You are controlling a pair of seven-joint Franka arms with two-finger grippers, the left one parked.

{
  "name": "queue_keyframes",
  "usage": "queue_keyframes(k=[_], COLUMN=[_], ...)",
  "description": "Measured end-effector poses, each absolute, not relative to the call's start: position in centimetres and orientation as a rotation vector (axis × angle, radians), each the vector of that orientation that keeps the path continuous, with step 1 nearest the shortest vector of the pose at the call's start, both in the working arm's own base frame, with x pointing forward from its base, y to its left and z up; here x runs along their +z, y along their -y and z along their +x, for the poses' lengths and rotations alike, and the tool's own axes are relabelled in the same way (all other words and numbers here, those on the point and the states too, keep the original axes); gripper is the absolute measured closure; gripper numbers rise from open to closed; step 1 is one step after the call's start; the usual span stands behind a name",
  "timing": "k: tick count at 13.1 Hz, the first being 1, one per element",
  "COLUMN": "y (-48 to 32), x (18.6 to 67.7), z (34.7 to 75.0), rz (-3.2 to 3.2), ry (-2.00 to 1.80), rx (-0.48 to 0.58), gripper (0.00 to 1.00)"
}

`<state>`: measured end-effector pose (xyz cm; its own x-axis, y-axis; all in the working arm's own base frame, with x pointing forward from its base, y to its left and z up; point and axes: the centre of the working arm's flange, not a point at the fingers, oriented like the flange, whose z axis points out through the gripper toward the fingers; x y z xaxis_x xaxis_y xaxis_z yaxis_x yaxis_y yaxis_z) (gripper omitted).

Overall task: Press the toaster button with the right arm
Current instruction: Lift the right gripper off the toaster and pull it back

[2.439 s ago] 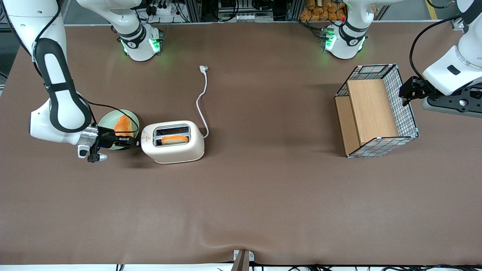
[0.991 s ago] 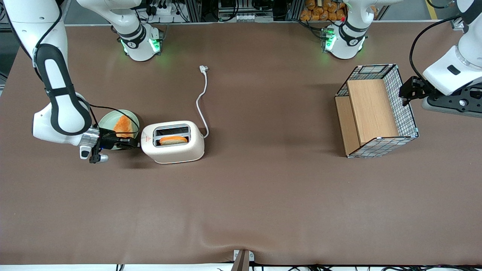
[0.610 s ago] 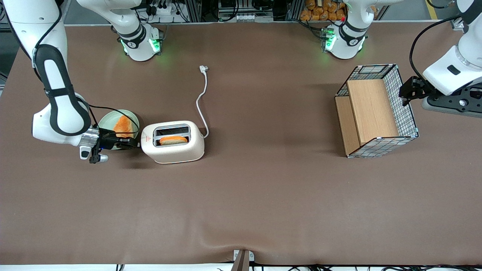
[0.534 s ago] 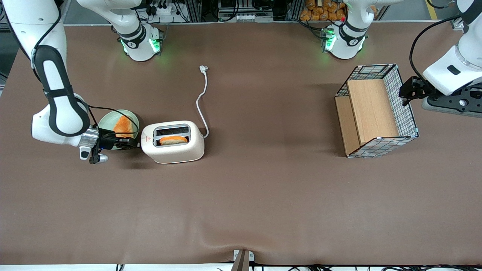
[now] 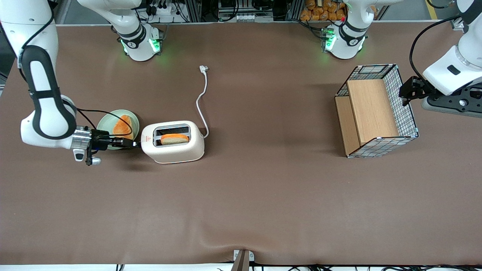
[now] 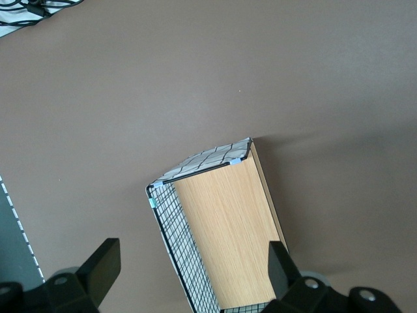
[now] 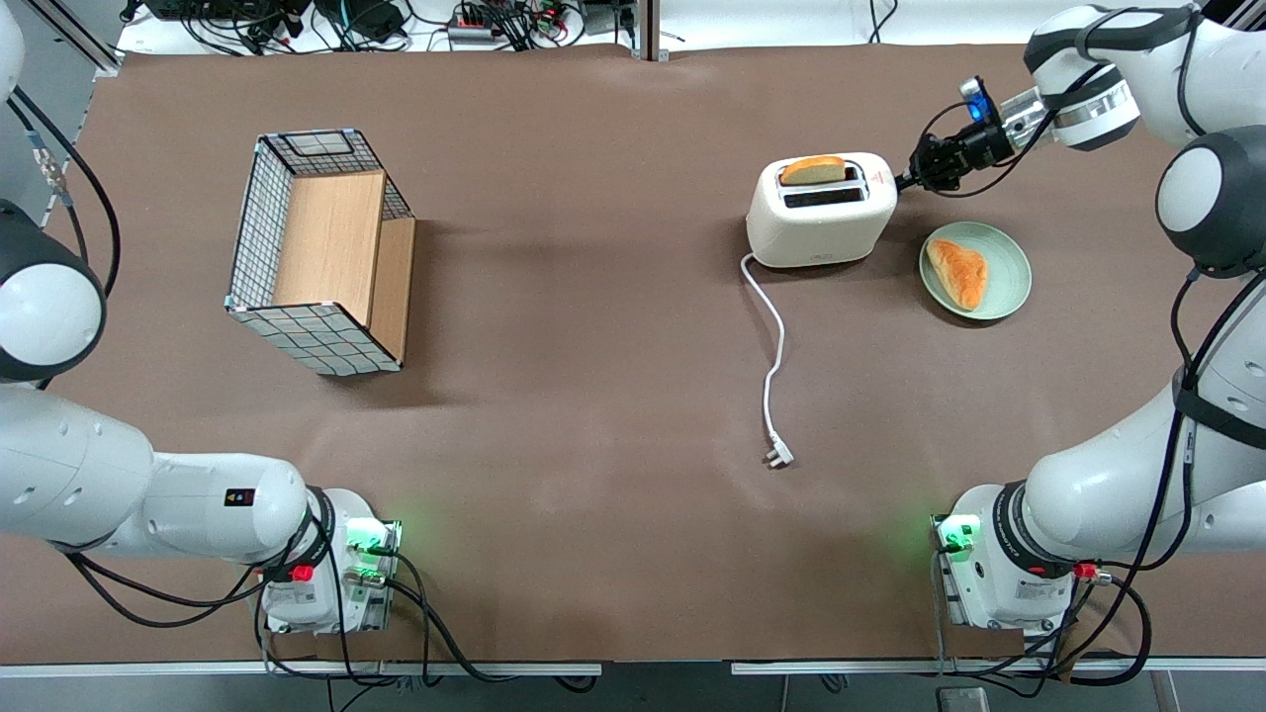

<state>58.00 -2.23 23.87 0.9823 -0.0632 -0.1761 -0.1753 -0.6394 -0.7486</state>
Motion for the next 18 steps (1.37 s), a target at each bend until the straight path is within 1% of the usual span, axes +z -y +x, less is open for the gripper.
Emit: queue_keyframes(k=[3,7,9,11,14,16,18], y=[2.7,3.2,3.6,3.9,4.5,4.5,4.4], x=[26.4,31.4,35.6,41.2,48.6,51.7,53.4], z=[59.0,59.4,59.4,59.4,59.8,60.0,60.0], rz=[-2.318,-2.429,-2.523,-2.628,-2.772,-2.852,-2.898], ry=[-0.182,-0.168,-0.152,-0.110,-0.010,0.025,0.049], rx=[0.190,0.207,0.223,0.260,0.257,0.253,0.255], gripper=[0.99,0.99,0.99,0.99,0.99,0.99,0.99])
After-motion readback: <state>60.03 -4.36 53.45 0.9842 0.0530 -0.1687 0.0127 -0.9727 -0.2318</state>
